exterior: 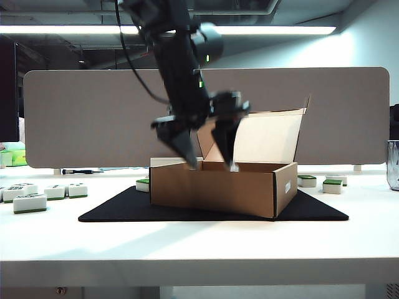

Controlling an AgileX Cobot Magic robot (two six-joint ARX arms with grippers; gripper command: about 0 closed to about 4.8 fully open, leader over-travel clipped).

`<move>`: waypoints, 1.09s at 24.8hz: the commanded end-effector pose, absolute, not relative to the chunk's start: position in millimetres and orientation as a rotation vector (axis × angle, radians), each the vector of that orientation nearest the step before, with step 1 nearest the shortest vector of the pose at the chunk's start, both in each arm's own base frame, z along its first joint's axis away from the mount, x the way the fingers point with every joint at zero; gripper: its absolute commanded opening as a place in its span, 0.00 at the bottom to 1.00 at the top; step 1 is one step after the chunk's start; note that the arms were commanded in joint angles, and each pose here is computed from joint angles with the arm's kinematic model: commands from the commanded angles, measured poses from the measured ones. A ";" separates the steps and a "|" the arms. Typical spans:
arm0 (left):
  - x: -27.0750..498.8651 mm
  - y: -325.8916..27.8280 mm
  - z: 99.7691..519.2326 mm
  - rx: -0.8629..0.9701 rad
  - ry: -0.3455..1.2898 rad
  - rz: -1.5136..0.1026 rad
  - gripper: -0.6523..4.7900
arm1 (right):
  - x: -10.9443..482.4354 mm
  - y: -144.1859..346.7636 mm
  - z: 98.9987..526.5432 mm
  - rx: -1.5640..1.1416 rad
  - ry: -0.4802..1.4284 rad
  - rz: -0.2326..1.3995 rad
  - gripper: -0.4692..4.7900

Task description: Pick up four mahjong tiles and put them into the paper box.

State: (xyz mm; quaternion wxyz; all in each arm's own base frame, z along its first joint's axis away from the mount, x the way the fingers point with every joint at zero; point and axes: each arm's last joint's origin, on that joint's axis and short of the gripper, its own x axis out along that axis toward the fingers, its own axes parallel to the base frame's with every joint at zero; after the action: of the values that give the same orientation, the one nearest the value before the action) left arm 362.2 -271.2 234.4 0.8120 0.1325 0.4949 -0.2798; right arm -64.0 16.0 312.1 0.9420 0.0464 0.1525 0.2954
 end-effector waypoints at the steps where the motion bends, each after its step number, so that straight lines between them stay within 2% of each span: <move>1: 366.2 -268.4 271.5 0.263 0.963 -0.591 0.76 | -66.7 16.0 312.5 0.088 0.286 0.607 0.09; 3: 371.8 -263.3 286.4 0.257 0.923 -0.558 0.76 | -66.7 16.0 312.6 0.088 0.286 0.607 0.09; 6: 393.7 -235.3 308.4 0.224 0.848 -0.446 0.76 | -66.7 16.0 312.5 0.088 0.286 0.607 0.09; 10: 424.8 -184.4 298.7 0.164 0.881 -0.345 0.76 | -66.7 16.0 312.5 0.088 0.286 0.607 0.09; 13: 438.9 -166.0 284.1 0.162 0.915 -0.410 0.76 | -66.7 16.0 312.5 0.088 0.287 0.607 0.09; 20: 462.3 -163.4 235.5 0.332 0.934 -0.552 0.76 | -66.7 16.0 312.6 0.087 0.285 0.607 0.09; 27: 472.2 -164.9 218.6 0.361 0.919 -0.498 0.76 | -66.7 16.0 312.6 0.087 0.285 0.607 0.09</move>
State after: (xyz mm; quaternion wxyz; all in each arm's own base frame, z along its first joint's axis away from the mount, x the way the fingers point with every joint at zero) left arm 472.0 -164.3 214.2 0.8459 0.1643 0.4452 -0.2434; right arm -64.0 16.0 312.1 0.9419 0.0464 0.1525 0.2958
